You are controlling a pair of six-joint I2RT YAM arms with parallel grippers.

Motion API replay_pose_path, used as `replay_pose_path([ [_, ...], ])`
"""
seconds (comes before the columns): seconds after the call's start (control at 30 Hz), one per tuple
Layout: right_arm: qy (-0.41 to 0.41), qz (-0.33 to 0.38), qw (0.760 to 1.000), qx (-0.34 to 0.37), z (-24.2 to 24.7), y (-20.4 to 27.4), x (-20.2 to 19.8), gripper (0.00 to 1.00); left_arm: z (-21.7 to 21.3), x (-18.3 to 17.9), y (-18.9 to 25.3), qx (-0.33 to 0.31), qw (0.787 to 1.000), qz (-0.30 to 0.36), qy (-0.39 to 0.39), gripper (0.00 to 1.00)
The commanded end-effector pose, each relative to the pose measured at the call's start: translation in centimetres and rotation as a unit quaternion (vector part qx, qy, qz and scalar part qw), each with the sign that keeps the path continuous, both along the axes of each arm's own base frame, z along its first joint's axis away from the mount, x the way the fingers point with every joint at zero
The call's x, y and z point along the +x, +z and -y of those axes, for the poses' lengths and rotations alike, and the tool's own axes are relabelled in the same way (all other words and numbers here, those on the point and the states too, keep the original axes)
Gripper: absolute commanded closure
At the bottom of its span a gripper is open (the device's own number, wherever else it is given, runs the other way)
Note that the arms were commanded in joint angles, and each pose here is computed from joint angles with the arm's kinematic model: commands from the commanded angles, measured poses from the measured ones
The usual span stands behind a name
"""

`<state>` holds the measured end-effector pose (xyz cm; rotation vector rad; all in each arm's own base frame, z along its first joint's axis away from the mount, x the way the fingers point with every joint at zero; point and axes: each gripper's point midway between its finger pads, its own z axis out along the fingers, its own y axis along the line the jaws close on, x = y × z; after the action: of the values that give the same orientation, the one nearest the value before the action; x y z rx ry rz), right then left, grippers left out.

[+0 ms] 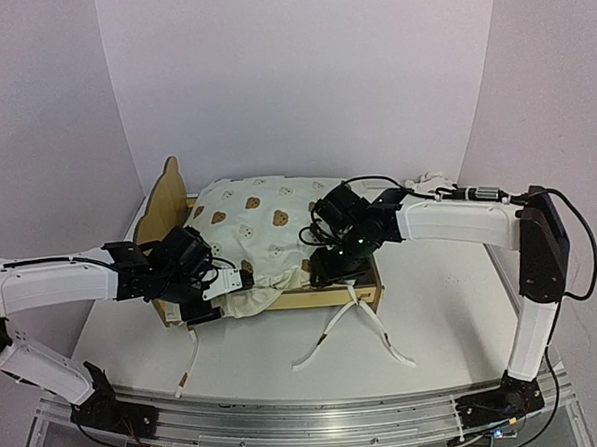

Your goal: Set up the pet bed

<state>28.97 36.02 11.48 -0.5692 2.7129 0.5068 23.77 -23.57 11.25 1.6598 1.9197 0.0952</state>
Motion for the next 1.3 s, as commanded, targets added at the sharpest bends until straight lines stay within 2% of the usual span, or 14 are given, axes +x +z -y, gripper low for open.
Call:
replay_pose_path([
  [0.0, -0.046, 0.061, 0.996, -0.037, 0.7, 0.3, 3.7, 0.44, 0.1, 1.3, 0.1, 0.014, 1.0, 0.027, 0.004, 0.32],
  [0.13, -0.052, 0.06, 0.995, -0.053, 0.5, -1.1, 4.3, 0.47, 0.2, 1.3, 0.2, 0.012, 1.0, 0.024, 0.004, 0.35],
  [0.2, -0.054, 0.048, 0.996, -0.054, 0.4, -1.9, 4.1, 0.53, 0.0, 1.2, 0.1, 0.015, 1.0, 0.023, 0.003, 0.39],
  [0.23, -0.053, 0.04, 0.996, -0.052, 0.4, -2.1, 3.9, 0.66, -0.1, 1.1, 0.0, 0.018, 1.0, 0.022, 0.003, 0.42],
  [0.3, -0.055, 0.035, 0.997, -0.05, 0.6, -2.1, 3.5, 0.83, -0.4, 1.1, 0.1, 0.02, 1.0, 0.023, 0.004, 0.52],
  [0.4, -0.05, 0.043, 0.997, -0.036, 1.4, -0.4, 3.3, 0.99, -0.7, 1.2, 0.5, 0.02, 0.999, 0.027, 0.005, 0.71],
  [0.5, -0.045, 0.051, 0.998, -0.006, 2.6, 2.5, 2.9, 1.0, -1.0, 1.5, 0.8, 0.022, 0.999, 0.034, 0.004, 0.9],
  [0.57, -0.043, 0.048, 0.998, 0.01, 3.6, 3.6, 2.4, 1.0, -1.2, 1.9, 0.9, 0.024, 0.999, 0.041, 0.008, 0.99],
  [0.8, -0.014, 0.004, 0.995, 0.095, 5.1, 6.9, 0.0, 1.0, -1.1, 3.6, 2.9, 0.003, 0.998, 0.057, 0.02, 1.0],
  [0.97, 0.012, -0.047, 0.99, 0.134, 5.9, 6.8, -1.8, 1.0, -1.4, 3.8, 3.2, -0.002, 0.998, 0.052, 0.022, 1.0],
  [1.07, 0.063, -0.092, 0.98, 0.162, 5.2, 6.6, -3.8, 1.0, -1.7, 3.3, 2.4, 0.004, 0.999, 0.041, 0.016, 1.0],
  [1.2, 0.057, -0.133, 0.975, 0.167, 6.9, 5.9, -4.0, 0.98, -1.8, 3.2, 2.5, 0.006, 0.999, 0.044, 0.013, 1.0],
  [1.27, 0.021, -0.131, 0.982, 0.135, 8.7, 5.1, -3.0, 0.95, -1.8, 3.2, 2.5, 0.007, 0.999, 0.047, 0.011, 1.0],
])
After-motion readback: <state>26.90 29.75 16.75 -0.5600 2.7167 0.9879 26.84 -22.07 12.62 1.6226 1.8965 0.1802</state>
